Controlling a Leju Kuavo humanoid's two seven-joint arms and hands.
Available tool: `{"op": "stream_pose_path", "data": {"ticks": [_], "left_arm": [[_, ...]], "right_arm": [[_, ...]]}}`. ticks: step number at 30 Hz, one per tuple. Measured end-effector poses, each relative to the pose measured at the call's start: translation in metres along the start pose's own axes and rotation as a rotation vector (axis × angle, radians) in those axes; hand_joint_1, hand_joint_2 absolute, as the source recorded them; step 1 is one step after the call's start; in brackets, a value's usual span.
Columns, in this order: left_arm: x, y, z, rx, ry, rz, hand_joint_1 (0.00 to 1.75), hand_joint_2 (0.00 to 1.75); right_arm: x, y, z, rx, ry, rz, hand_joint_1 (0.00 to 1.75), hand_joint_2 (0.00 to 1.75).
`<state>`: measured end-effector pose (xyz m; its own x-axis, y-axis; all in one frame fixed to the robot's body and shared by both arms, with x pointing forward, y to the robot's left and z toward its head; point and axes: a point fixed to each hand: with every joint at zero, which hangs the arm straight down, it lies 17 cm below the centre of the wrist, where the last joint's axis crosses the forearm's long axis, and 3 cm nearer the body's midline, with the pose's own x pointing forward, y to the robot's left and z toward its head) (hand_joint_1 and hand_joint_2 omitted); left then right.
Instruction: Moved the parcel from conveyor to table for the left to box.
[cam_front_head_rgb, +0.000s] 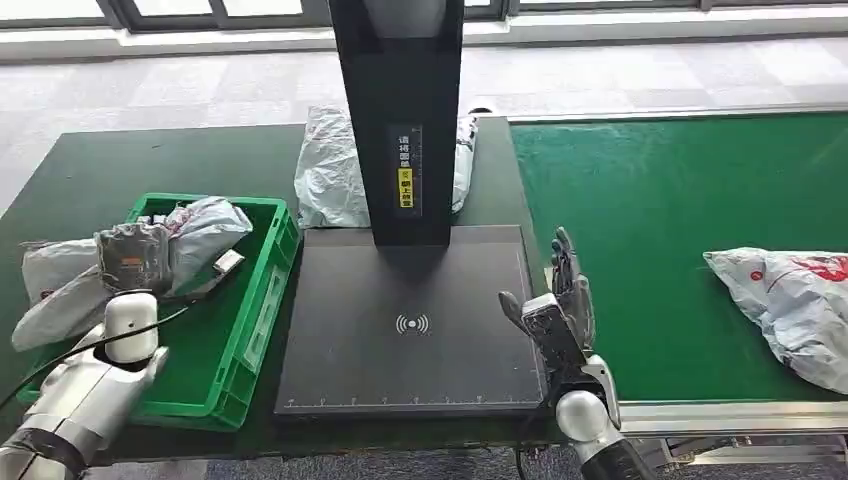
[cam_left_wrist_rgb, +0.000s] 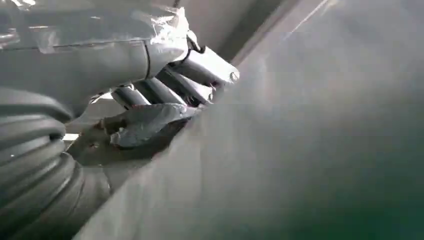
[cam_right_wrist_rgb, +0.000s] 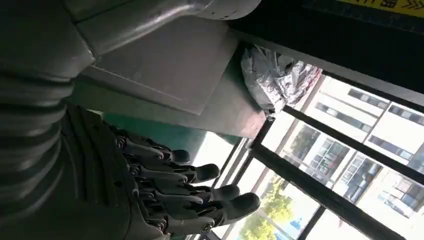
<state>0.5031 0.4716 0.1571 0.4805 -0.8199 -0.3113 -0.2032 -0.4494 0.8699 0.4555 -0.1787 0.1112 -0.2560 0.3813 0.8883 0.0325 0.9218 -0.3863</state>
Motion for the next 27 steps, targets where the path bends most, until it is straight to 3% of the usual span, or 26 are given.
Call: {"op": "stream_pose_path", "data": {"ticks": [4, 7, 16, 27], "left_arm": [[0.053, -0.019, 0.012, -0.156, -0.187, 0.055, 0.0, 1.75], [0.079, -0.03, 0.022, -0.268, -0.227, 0.192, 0.0, 1.75], [0.087, -0.006, 0.018, -0.252, -0.093, 0.48, 0.0, 1.75], [0.028, 0.075, -0.004, 0.127, 0.096, 1.088, 0.0, 1.75]], "right_arm": [[0.003, 0.005, 0.01, 0.037, -0.005, 0.029, 0.0, 1.75], [0.004, 0.004, 0.014, 0.046, 0.0, 0.037, 0.0, 1.75], [-0.001, 0.001, 0.032, 0.05, 0.03, 0.042, 0.0, 1.75], [-0.005, -0.003, 0.036, 0.04, 0.041, 0.037, 0.0, 1.75]]}}
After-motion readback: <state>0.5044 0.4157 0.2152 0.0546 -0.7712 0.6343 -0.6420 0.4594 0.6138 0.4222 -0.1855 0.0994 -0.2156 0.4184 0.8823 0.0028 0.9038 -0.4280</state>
